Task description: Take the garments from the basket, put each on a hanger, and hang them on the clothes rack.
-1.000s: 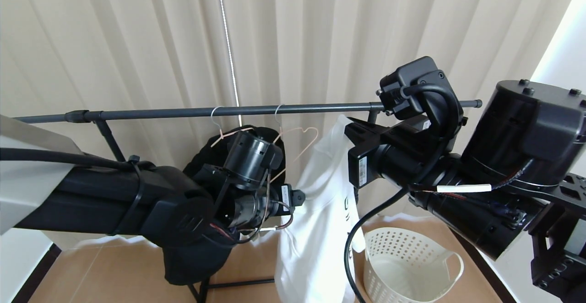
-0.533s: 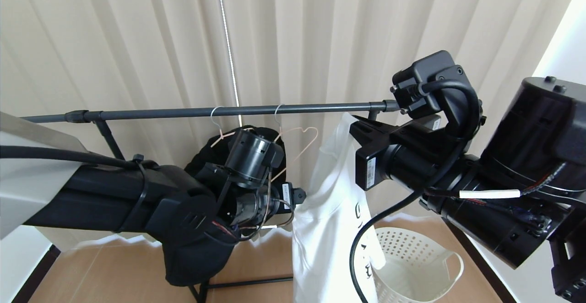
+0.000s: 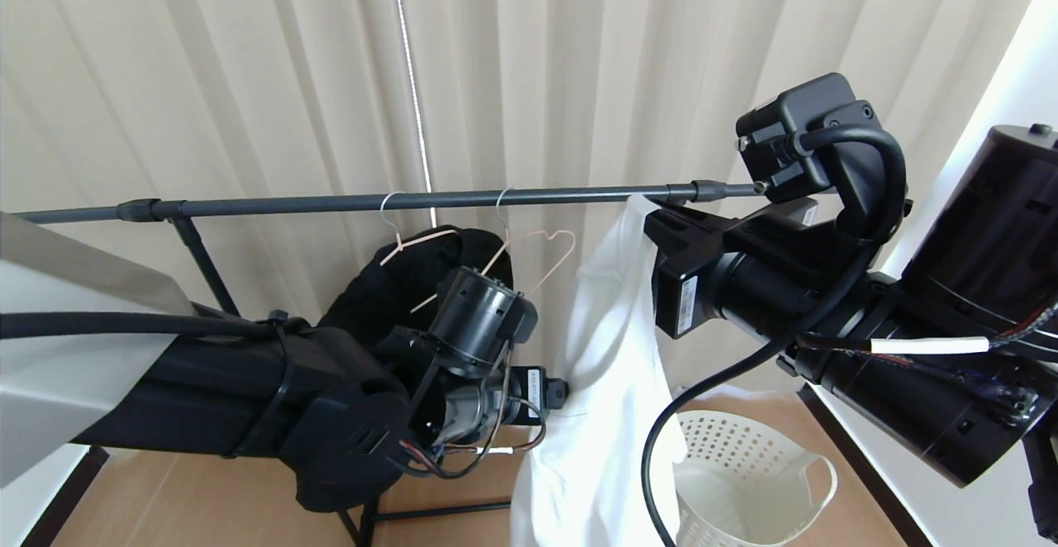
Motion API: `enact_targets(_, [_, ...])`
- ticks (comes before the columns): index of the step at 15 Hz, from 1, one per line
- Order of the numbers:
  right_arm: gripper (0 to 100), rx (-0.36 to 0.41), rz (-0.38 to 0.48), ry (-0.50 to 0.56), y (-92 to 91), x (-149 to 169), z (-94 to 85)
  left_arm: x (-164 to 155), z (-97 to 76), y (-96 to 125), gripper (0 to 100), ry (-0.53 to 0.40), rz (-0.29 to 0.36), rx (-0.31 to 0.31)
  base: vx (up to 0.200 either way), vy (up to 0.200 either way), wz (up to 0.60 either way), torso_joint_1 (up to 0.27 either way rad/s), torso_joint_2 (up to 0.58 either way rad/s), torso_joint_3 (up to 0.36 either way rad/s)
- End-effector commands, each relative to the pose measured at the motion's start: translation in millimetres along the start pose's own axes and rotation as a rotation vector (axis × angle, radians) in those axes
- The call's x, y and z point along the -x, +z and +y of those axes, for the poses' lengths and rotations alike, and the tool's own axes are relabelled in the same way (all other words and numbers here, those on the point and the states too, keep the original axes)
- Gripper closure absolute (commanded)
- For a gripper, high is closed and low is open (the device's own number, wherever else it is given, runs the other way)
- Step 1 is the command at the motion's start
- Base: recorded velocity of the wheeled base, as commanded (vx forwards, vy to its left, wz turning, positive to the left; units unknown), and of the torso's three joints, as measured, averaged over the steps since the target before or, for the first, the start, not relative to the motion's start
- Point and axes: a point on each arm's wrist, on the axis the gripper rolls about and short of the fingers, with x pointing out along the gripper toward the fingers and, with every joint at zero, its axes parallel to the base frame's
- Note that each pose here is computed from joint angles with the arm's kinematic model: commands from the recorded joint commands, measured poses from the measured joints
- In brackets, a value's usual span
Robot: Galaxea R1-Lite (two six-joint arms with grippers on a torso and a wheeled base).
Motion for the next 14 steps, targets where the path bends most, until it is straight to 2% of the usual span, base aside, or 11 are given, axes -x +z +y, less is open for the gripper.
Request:
enact_targets(1, [100,0.000,-0.001,-0.001,0.2,-1,0.3,10,-3.6,0,0,-0.016,-0.014,-0.005,0.000,0.000,0.00,0.000,0.00,0.000])
enact_targets(6, [100,-0.001,-0.002,-0.004,0.7,-3,-0.2,41,-7.0,9,0,-0.062,-0.075,0.000,0.000,0.000,0.00,0.000,0.00,0.000])
enact_targets(11, [100,-0.006,-0.014,-0.009,5.1,-4,-0.7,30,-26.6,-6,0,-0.087,-0.034,-0.048,0.000,0.000,0.00,0.000,0.00,0.000])
enact_targets(14, [100,-0.002,-0.006,-0.009,2.5,-5,-0.2,41,-24.0,-1,0,-0.100,-0.074,-0.032,0.000,0.000,0.00,0.000,0.00,0.000])
